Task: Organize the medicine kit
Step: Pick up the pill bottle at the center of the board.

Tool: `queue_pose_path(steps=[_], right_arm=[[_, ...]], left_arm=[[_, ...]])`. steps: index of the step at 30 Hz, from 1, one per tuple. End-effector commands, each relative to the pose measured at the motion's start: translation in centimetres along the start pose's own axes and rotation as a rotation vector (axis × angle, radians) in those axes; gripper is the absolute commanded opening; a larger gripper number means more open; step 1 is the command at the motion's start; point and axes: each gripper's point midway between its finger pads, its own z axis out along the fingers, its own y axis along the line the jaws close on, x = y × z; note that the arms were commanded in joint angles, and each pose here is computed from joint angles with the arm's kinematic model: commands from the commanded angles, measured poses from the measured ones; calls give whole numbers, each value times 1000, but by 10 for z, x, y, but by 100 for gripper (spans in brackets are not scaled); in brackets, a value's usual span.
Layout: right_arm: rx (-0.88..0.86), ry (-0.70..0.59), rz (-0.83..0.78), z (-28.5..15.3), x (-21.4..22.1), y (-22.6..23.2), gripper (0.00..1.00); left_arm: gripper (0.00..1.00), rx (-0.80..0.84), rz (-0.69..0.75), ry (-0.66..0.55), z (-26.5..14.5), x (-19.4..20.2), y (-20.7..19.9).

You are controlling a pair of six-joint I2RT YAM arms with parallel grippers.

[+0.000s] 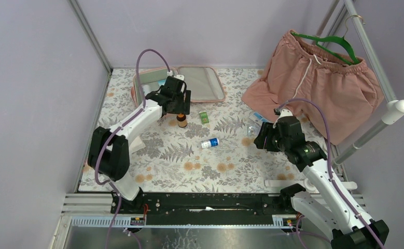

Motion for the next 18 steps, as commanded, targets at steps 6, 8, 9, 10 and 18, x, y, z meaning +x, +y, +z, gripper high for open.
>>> queue_pose_path(steps=[6, 8, 9, 10, 18], right_arm=[[-24, -24, -8, -2, -4, 4, 63], [-24, -19, -10, -1, -3, 4, 63], [-24, -19, -11, -1, -4, 4, 63], [-22, -19, -11, -1, -4, 4, 63], [-25, -18, -11, -1, -3, 4, 63]], left_arm=[[82, -89, 8, 26, 33, 11, 10], [82, -80, 10, 38, 37, 15, 7], [82, -77, 8, 43, 39, 17, 5], [82, -74, 8, 48, 41, 18, 4], [76, -67, -2, 80, 52, 31, -2]])
